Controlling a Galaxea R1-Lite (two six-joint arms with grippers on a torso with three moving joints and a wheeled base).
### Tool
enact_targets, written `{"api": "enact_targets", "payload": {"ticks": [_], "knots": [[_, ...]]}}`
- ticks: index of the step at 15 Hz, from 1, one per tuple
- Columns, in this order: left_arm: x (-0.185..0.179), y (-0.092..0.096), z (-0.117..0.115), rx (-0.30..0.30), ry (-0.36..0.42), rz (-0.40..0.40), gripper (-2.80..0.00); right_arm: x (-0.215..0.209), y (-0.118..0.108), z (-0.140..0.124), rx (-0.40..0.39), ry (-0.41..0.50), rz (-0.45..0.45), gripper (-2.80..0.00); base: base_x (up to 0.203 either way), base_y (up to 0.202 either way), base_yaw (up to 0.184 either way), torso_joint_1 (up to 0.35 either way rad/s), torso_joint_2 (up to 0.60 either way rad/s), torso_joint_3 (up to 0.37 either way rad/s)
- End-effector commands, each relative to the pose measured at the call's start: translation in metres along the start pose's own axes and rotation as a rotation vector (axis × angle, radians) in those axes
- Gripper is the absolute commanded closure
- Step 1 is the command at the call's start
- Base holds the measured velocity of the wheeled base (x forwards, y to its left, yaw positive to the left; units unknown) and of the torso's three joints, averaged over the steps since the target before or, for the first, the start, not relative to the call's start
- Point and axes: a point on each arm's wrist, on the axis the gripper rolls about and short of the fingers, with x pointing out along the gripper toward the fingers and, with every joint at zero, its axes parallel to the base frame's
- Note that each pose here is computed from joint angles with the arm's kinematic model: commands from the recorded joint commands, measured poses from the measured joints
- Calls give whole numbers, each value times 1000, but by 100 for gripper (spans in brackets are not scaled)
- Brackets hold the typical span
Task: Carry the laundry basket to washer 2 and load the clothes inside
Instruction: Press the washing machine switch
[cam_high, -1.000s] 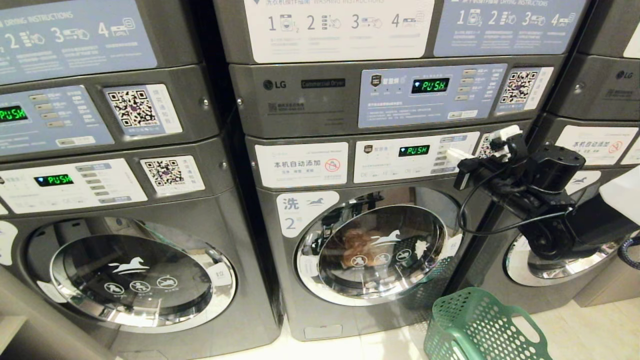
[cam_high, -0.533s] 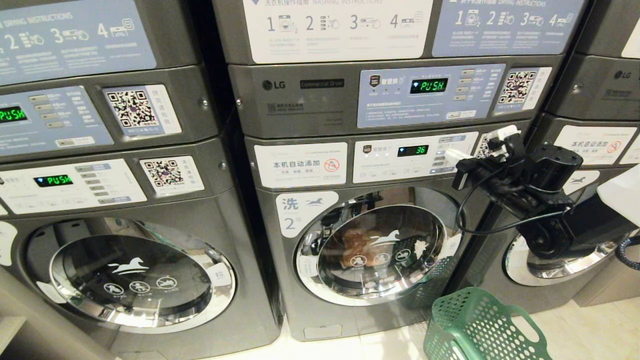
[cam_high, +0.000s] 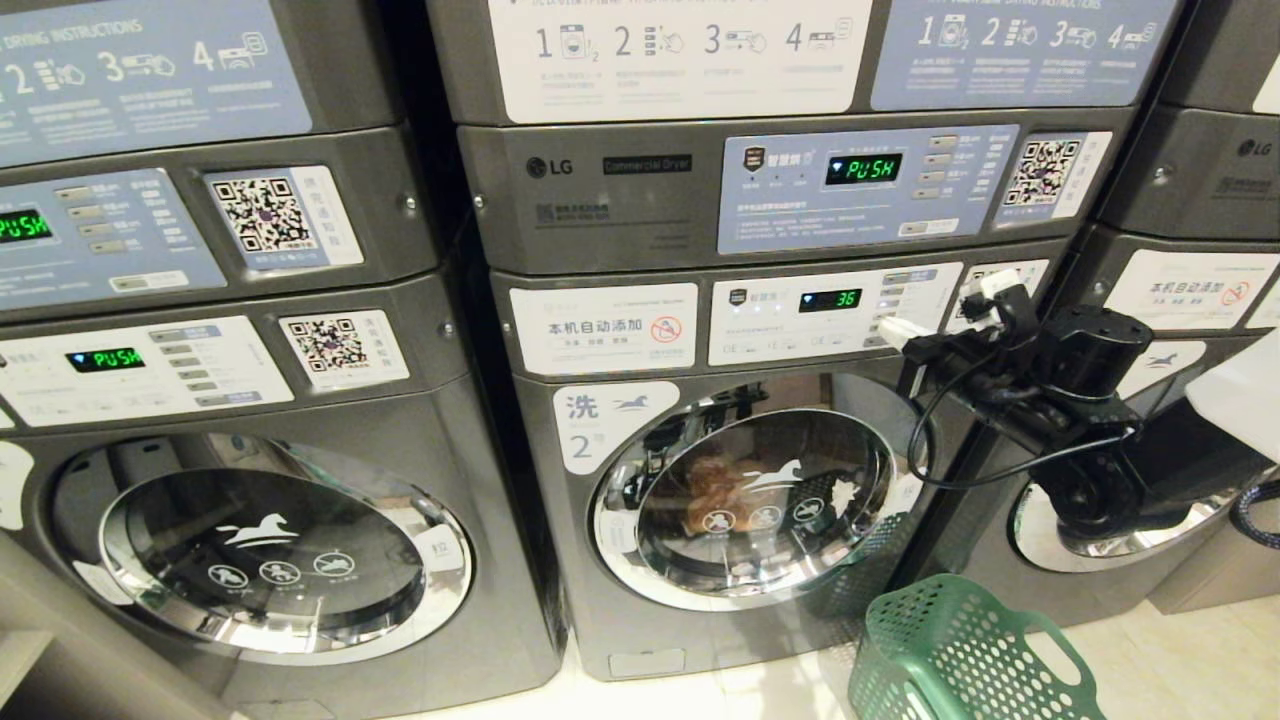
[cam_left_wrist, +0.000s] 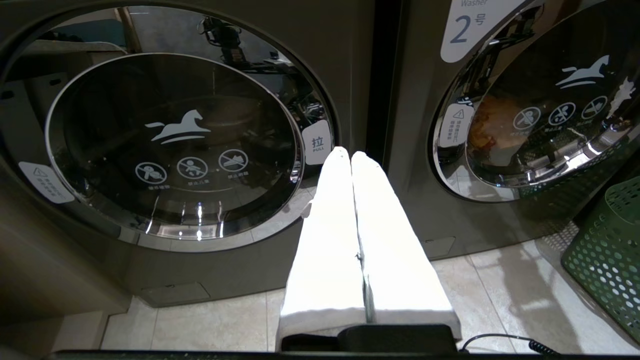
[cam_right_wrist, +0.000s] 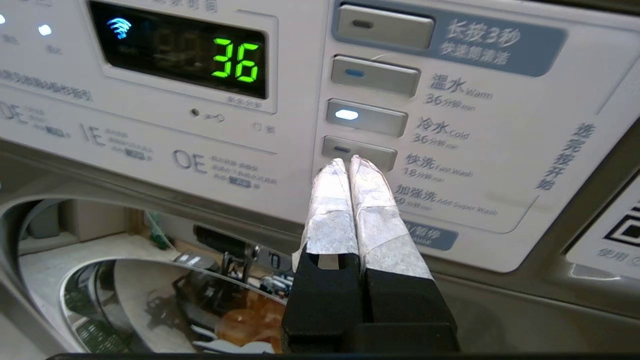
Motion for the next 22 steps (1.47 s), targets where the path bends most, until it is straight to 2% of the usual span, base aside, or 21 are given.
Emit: {"api": "enact_targets", "payload": {"ticks": [1, 22], "knots": [[0, 0, 0, 1, 1, -1, 0, -4, 1, 2, -3, -1, 3, 0, 0, 0, 0, 0, 0, 0], [0, 0, 0, 1, 1, -1, 0, 1, -4, -2, -9, -4, -12, 0, 0, 0, 0, 0, 0, 0]]}}
